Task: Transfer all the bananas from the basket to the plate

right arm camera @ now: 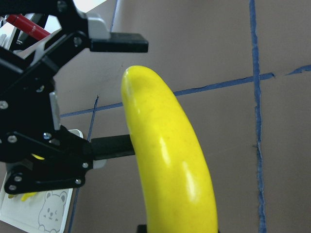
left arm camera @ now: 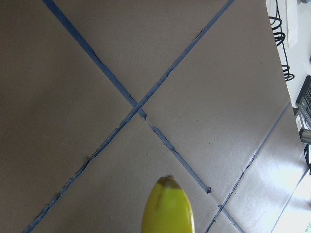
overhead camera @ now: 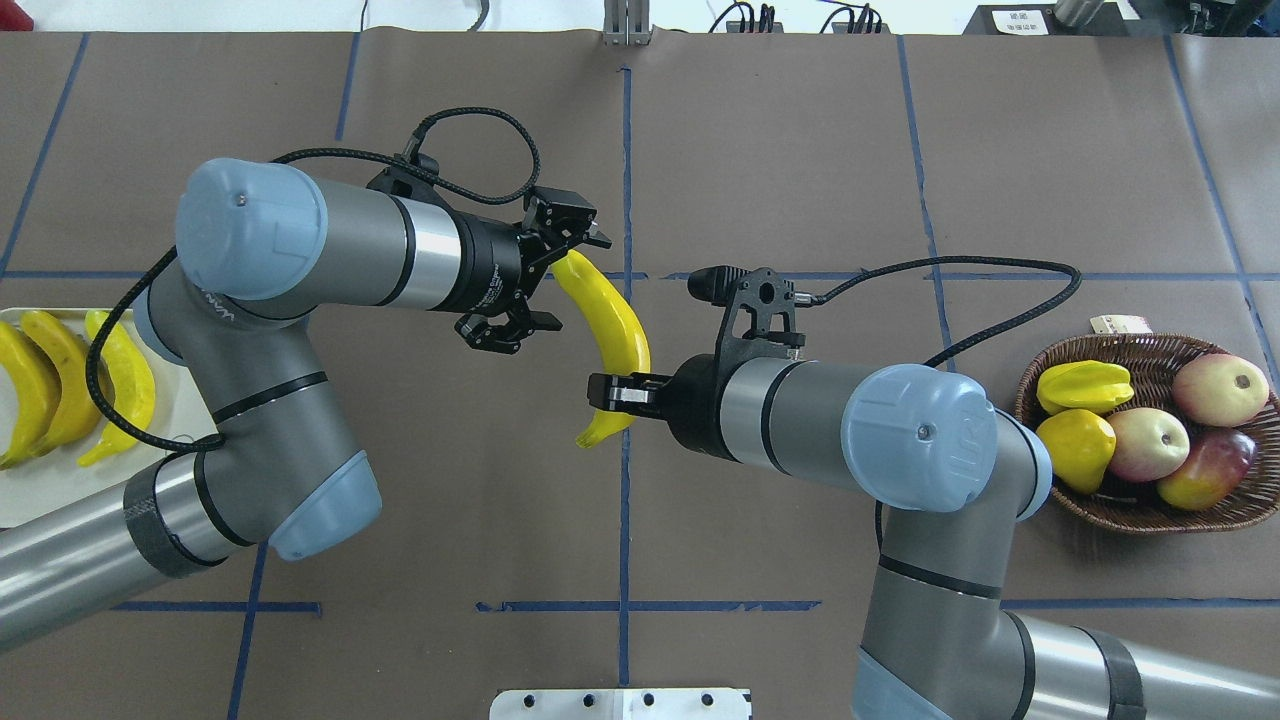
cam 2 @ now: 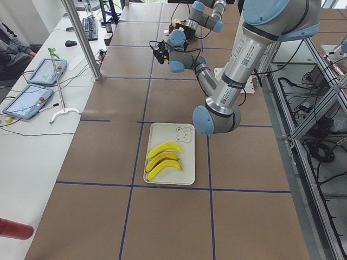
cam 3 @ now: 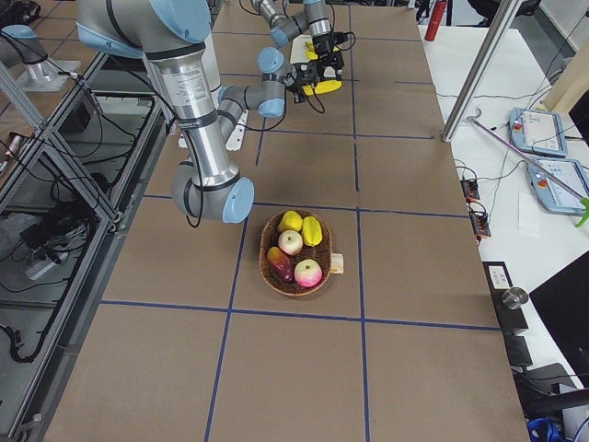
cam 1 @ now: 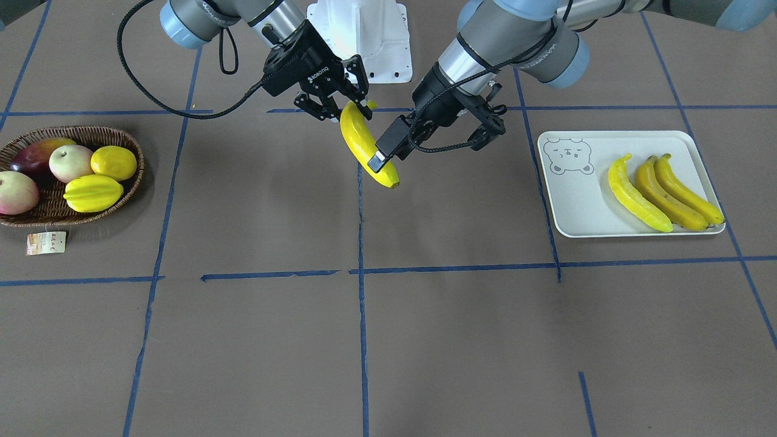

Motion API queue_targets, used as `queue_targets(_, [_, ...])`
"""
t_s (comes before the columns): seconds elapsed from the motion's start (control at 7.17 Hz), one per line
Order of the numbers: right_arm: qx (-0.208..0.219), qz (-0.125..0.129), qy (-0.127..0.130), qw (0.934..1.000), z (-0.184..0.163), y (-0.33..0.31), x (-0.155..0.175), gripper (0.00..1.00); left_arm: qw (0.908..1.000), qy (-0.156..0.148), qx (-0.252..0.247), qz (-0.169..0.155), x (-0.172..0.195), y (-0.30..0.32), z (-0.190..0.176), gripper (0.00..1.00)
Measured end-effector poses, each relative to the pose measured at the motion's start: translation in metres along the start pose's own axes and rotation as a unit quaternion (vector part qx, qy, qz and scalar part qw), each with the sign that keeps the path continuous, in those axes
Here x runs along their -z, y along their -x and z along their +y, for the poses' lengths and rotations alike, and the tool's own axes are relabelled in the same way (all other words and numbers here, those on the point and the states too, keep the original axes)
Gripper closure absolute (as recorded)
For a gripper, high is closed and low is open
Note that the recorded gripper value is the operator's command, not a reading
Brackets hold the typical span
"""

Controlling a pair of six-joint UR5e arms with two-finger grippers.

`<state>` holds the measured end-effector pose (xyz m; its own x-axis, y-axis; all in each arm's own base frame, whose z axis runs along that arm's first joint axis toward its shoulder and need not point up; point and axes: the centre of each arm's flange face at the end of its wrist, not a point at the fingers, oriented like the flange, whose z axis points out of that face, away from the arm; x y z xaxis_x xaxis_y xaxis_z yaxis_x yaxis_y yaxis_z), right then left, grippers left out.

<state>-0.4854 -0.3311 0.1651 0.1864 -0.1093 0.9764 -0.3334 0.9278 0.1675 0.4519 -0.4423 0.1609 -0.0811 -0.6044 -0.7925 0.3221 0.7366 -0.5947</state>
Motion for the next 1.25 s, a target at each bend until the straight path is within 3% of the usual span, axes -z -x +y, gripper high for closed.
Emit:
queue_targets(0.28, [0.000, 0.001, 0.000, 1.0000, -0.0001, 0.0030, -0.0006, 0.91, 0.9999, -0.001, 0.012, 0.003, -0.0003, -0.0003, 0.0040, 0.64])
queue_targets(0.42, [0.000, 0.001, 0.001, 1.0000, -0.0002, 0.0038, -0.0006, 0.87, 0.9998, -0.003, 0.017, 0.005, -0.0004, -0.0005, 0.0038, 0.72])
queue_targets(0.84, [0.001, 0.000, 0.000, 1.0000, -0.0010, 0.0048, 0.0000, 0.87, 0.9999, -0.004, 0.013, 0.005, -0.0013, 0.0002, 0.0031, 0.74])
queue_targets(0.98, [0.001, 0.001, 0.000, 1.0000, -0.0010, 0.0048, 0.0000, 0.48, 0.9999, -0.004, 0.012, 0.004, -0.0015, 0.0004, 0.0029, 1.00])
queue_targets(1.12, [0.001, 0.001, 0.000, 1.0000, -0.0010, 0.0047, -0.0001, 0.01, 0.9999, -0.004, 0.012, 0.004, -0.0017, 0.0007, 0.0027, 1.00])
queue_targets(1.25, [0.001, 0.002, 0.000, 1.0000, -0.0020, 0.0044, -0.0001, 0.01, 0.9999, -0.004, 0.011, 0.003, -0.0018, 0.0011, 0.0024, 1.00])
